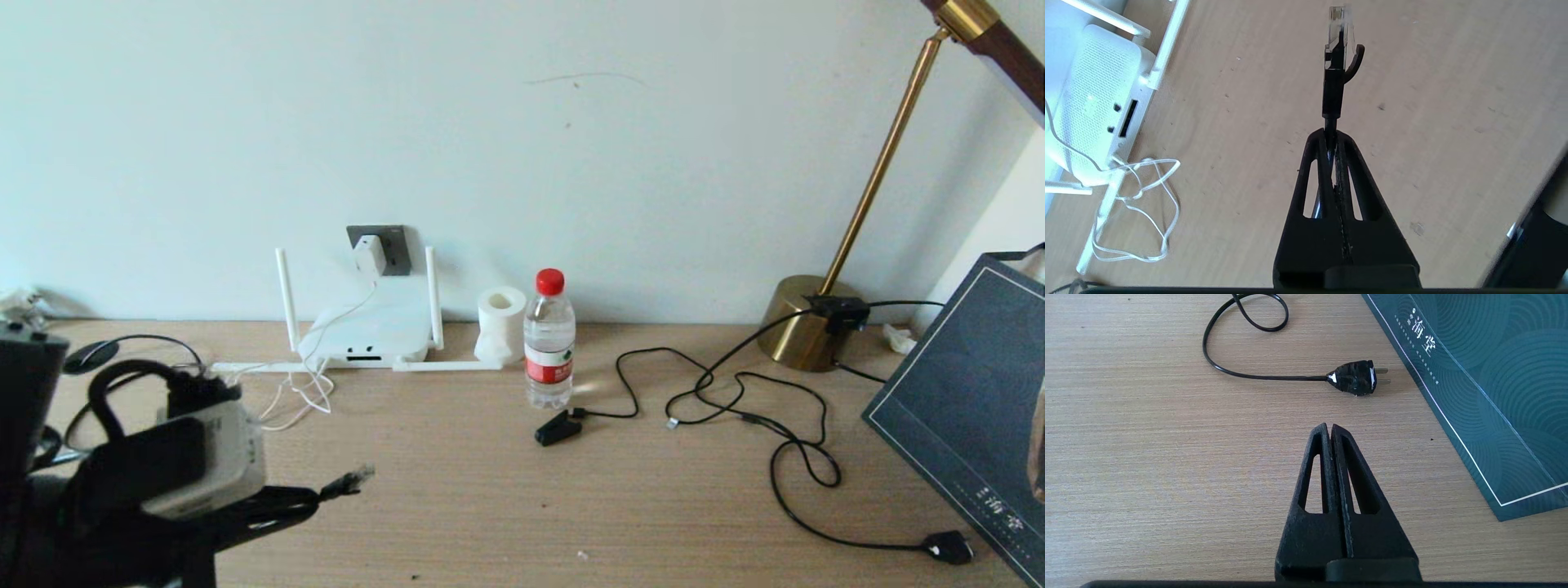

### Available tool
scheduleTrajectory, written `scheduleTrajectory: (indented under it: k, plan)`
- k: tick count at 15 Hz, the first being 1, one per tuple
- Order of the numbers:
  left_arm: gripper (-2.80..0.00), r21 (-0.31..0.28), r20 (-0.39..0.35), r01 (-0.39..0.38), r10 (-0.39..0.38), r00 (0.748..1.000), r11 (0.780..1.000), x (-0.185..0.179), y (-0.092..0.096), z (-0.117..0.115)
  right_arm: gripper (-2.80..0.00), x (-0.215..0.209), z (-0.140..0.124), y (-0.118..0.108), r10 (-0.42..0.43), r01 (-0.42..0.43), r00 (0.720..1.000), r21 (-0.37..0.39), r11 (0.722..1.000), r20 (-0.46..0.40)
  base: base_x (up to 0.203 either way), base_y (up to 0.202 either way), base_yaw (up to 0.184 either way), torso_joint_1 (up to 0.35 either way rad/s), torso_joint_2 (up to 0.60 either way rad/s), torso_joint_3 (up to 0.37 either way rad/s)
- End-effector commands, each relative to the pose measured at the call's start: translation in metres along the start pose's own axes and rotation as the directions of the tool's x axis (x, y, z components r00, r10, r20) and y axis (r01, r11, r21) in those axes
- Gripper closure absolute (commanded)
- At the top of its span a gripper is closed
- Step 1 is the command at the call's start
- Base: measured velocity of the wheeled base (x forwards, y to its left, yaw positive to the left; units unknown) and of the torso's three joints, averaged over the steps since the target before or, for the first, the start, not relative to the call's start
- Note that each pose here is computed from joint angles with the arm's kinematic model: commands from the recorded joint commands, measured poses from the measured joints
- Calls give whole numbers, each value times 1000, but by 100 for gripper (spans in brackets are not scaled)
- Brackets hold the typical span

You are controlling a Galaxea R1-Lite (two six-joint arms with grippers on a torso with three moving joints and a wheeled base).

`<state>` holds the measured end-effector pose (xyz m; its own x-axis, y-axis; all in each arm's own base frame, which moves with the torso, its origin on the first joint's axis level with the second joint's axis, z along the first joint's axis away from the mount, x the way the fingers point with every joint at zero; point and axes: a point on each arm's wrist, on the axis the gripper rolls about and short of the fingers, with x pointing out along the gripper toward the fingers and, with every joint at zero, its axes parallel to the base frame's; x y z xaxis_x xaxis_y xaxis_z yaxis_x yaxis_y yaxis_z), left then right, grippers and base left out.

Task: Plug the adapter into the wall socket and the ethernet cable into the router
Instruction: Hand it to the other hand

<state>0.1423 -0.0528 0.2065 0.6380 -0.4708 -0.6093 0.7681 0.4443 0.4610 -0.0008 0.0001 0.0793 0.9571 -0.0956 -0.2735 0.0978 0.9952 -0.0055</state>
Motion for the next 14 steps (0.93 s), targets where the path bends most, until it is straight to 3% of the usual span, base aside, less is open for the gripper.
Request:
scheduleTrajectory:
  k: [1,4,6,8,11,14]
  plan:
    - [0,11,20,-15,15,1000,1000,-9,-8,-4,0,0,0,0,0,0,1000,0,1000,-1,0,0,0,0,0,0]
    - [0,61,2,-20,20,1000,998,6,3,1,0,0,0,0,0,0,1000,0,1000,-1,0,0,0,0,0,0]
    - [0,97,-7,-124,125,992,988,20,17,8,0,0,0,0,0,0,1000,0,1000,-1,0,0,0,0,0,0]
    - [0,104,-13,-149,152,988,983,35,30,14,0,0,0,0,0,0,1000,0,1000,-1,0,0,0,0,0,0]
    - [0,157,-22,-189,195,981,969,54,47,37,0,0,0,0,0,0,1000,-2,1000,-1,0,0,0,0,0,0]
    - [0,198,0,-188,192,981,962,68,49,60,0,0,0,0,1,-1,1000,-8,1000,-1,0,0,0,0,0,0]
